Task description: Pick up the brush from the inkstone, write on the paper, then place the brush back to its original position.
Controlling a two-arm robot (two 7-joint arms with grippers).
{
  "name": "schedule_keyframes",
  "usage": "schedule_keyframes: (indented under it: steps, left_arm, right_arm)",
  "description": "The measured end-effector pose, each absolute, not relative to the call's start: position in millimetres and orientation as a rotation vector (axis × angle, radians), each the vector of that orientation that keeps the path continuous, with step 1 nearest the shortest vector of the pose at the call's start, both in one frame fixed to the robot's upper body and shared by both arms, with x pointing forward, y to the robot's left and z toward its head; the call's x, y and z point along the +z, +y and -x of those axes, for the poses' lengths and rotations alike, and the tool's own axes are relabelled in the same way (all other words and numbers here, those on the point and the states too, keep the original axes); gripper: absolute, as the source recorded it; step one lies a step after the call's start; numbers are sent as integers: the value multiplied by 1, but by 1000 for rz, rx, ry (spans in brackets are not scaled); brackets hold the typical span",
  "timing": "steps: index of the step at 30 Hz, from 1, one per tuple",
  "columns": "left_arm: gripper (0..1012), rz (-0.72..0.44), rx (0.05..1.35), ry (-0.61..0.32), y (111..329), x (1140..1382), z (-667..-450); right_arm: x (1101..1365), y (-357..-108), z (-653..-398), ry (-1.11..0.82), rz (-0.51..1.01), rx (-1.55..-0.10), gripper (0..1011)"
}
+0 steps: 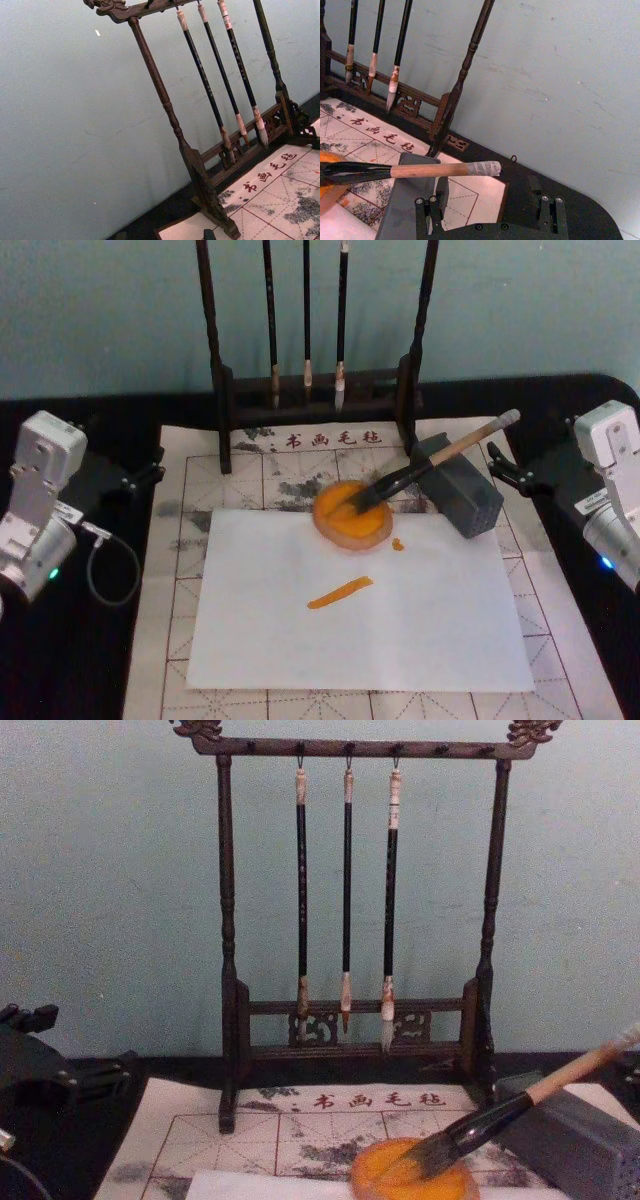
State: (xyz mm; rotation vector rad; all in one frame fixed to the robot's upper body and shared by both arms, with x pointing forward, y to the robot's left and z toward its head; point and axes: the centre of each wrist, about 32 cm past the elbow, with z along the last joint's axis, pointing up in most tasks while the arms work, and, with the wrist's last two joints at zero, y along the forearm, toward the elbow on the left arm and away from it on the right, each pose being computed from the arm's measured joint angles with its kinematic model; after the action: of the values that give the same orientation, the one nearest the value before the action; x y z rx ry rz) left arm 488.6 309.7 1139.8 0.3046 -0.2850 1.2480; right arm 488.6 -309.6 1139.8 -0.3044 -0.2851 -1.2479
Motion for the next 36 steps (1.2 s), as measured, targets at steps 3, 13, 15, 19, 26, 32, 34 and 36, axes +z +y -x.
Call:
schedule_keyframes:
  steps: [3,13,15,19,26,32,34,36]
  left_arm:
    - [1001,-304,1248,-285,310,1140,-489]
    - [1001,-304,1248,-285,310,1140,-489]
    - [1001,-305,1248,-285,310,1140,-489]
    - [1001,-304,1248,-285,310,1140,-489]
    - [1001,-305,1248,-285,310,1140,-489]
    - [1001,-305,1248,-285,310,1140,-489]
    - [1001,-305,1248,-285,310,1140,-489]
    - [1001,-304,1248,-285,310,1140,-489]
  right_arm:
    - [1140,-310,-489,-285,304,-1248,1000]
    - [1140,-310,-489,-285,304,-1248,1000]
    - [1140,-310,-489,-285,304,-1248,1000]
    - [1140,-310,-489,-285,304,-1248,1000]
    - [1140,-310,-489,-285,304,-1248,1000]
    - [1140,-310,-489,-285,304,-1248,1000]
    - [1140,-310,-489,-285,304,-1248,1000]
    - [1140,-310,-489,-285,304,-1248,1000]
